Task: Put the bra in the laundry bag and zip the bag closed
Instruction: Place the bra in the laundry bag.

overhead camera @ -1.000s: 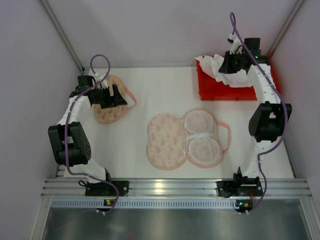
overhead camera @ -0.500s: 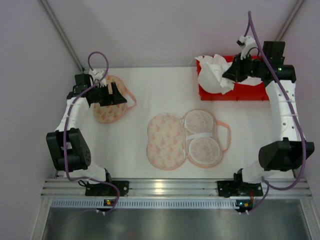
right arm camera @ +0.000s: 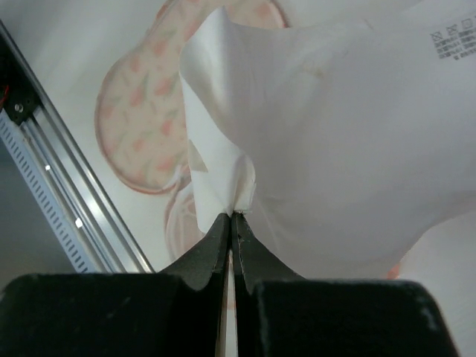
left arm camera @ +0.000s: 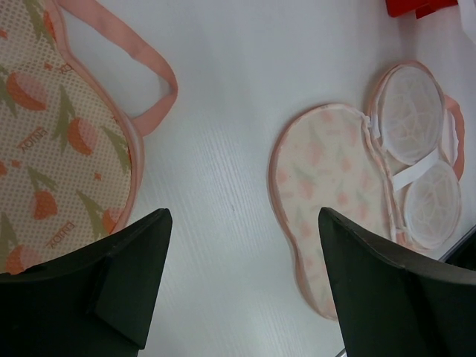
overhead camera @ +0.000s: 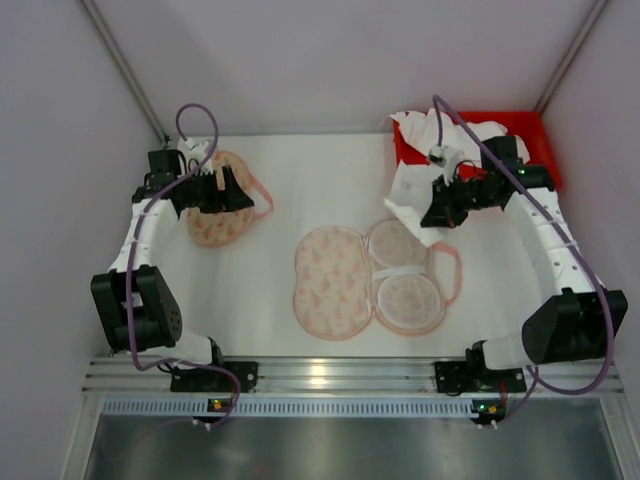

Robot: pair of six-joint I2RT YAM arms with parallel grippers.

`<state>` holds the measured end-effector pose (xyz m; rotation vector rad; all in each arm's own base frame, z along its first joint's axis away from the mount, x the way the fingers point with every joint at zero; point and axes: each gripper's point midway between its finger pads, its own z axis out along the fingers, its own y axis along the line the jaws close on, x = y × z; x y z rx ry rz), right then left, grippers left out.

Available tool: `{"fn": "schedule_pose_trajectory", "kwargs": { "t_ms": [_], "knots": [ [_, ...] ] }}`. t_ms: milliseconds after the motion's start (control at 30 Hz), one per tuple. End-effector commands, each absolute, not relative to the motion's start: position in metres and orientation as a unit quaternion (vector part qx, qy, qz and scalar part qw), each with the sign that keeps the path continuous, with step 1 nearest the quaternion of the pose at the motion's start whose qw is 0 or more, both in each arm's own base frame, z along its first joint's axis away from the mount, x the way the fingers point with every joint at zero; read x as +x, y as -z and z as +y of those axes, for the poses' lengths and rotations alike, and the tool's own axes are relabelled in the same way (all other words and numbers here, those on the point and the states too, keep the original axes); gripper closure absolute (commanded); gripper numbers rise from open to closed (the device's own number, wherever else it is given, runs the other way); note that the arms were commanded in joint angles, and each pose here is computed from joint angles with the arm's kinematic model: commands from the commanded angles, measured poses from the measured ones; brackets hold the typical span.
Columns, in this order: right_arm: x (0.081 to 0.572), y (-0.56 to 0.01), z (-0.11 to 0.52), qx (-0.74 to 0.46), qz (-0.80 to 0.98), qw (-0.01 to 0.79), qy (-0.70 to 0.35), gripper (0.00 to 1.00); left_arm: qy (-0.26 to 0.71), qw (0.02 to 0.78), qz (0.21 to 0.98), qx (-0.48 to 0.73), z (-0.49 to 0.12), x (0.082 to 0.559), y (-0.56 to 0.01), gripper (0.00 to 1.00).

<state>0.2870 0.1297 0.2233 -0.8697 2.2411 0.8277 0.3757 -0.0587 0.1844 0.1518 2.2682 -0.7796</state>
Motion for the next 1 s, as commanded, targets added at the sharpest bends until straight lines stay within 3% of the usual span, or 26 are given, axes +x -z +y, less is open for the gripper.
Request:
{"fn": "schedule_pose_trajectory", "kwargs": {
  "t_ms": [0,267,600,767,967],
  "knots": [
    [0.272,-0.217,0.146,-0.390,0.818,0.305,-0.292,1.00,0.307,0.374,0.871,0.081,-0.064,0.369,-0.192,0.14],
    [0.234,-0.179,0.172,-0.479,0.798,0.244,-0.271,1.00,0.294,0.376,0.875,0.087,-0.062,0.363,-0.187,0.15],
    [0.148,-0.101,0.138,-0.611,0.756,0.146,-0.187,1.00,0.311,0.330,0.888,0.079,-0.073,0.347,-0.154,0.16],
    [0.138,-0.090,0.136,-0.638,0.739,0.128,-0.175,0.98,0.297,0.296,0.899,0.126,-0.101,0.329,-0.129,0.18],
    [0.164,-0.114,0.150,-0.599,0.764,0.178,-0.163,0.52,0.287,0.242,0.908,0.183,-0.144,0.298,-0.101,0.18]
  ]
}}
